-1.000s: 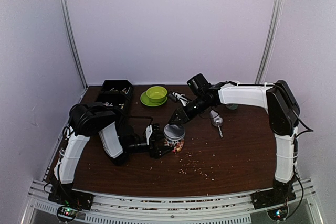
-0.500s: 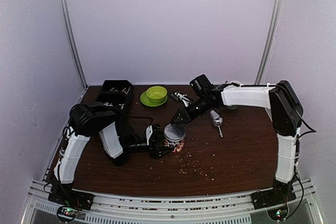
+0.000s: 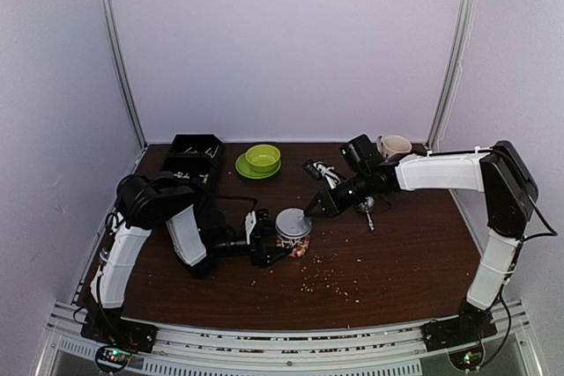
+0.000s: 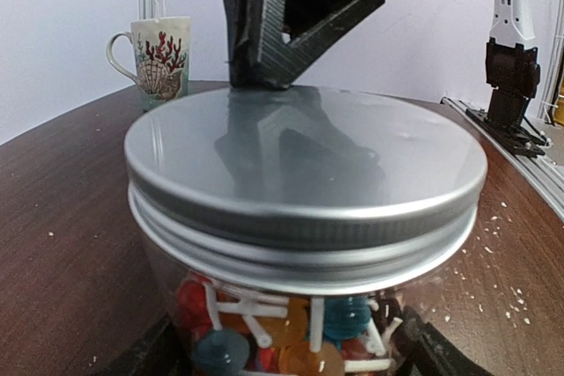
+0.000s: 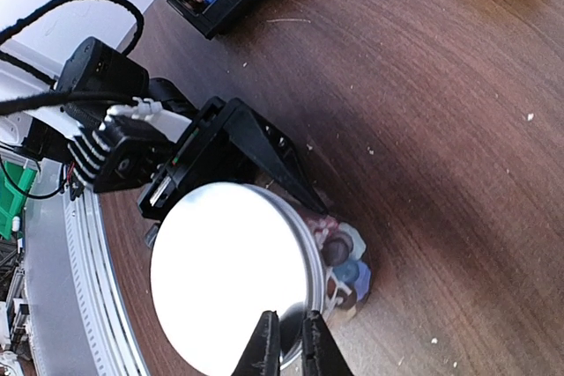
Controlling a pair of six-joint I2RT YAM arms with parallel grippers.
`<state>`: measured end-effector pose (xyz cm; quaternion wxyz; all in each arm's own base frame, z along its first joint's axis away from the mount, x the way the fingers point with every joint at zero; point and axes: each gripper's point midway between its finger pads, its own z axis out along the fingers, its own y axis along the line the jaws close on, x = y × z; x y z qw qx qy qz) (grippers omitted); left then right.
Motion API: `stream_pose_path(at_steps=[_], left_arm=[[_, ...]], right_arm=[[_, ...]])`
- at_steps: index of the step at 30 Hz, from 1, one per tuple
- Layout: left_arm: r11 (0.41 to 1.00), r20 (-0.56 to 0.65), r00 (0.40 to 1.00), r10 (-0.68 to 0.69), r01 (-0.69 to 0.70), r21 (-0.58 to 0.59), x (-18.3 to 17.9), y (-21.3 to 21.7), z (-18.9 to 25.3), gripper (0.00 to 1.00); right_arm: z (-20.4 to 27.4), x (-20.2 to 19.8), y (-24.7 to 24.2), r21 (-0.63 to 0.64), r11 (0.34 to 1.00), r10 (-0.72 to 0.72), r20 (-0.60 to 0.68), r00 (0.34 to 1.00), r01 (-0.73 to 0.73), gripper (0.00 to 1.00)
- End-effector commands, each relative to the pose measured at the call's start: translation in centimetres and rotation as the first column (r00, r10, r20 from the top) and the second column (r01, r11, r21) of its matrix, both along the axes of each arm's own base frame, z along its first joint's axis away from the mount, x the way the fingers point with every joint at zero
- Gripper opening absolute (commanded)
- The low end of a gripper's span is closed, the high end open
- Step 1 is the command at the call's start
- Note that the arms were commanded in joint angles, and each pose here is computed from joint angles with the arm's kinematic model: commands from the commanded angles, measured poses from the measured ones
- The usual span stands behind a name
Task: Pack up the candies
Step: Screw the box lid onto the packing bottle.
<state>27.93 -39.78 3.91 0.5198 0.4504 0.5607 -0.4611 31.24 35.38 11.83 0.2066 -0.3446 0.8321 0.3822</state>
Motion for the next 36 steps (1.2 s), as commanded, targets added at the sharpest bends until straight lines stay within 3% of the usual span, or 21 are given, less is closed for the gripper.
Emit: stream_pose_path(at_steps=[1, 14, 19, 22, 27, 31, 34, 36], left_arm=[[0.995, -0.109, 0.990, 0.091, -0.087, 0.039, 1.3, 1.1, -2.5, 0.75], [0.996, -0.110, 0.990, 0.085, -0.081, 0.038, 1.3, 1.1, -2.5, 0.75], [0.998, -0.104, 0.993, 0.057, -0.054, 0.033, 0.9, 0.9, -2.3, 0.74], [0.999, -0.100, 0.995, 0.031, -0.028, 0.028, 0.6, 0.7, -2.2, 0.74], [1.000, -0.087, 0.996, -0.006, 0.008, 0.022, 0.0, 0.5, -1.9, 0.74], [0.999, -0.073, 0.996, -0.050, 0.052, 0.015, -0.6, 0.3, -1.4, 0.75], [0.996, -0.071, 0.994, -0.087, 0.088, 0.009, -1.1, 0.1, -1.3, 0.75], [0.994, -0.070, 0.991, -0.113, 0.114, 0.004, -1.4, 0.0, -1.1, 0.75]], right_arm=[[-2.4, -4.2, -1.1, -0.084, 0.996, 0.025, -0.118, 0.993, -0.036, 0.10], [-3.0, -7.9, -1.7, -0.132, 0.989, 0.045, -0.117, 0.992, -0.061, 0.11], [-1.1, -7.2, -2.7, -0.181, 0.982, 0.050, -0.015, 0.999, -0.052, 0.18], [1.9, -5.6, -3.3, -0.221, 0.975, 0.046, 0.110, 0.993, -0.020, 0.33], [9.0, -3.2, -3.0, -0.172, 0.985, 0.048, 0.342, 0.938, 0.012, 0.75], [11.8, -2.1, -2.9, -0.192, 0.981, 0.113, 0.494, 0.862, -0.019, 0.88], [11.6, -2.6, -2.3, -0.264, 0.952, 0.277, 0.545, 0.791, -0.152, 0.99], [11.0, -4.0, -1.8, -0.299, 0.911, 0.408, 0.554, 0.725, -0.284, 1.00]])
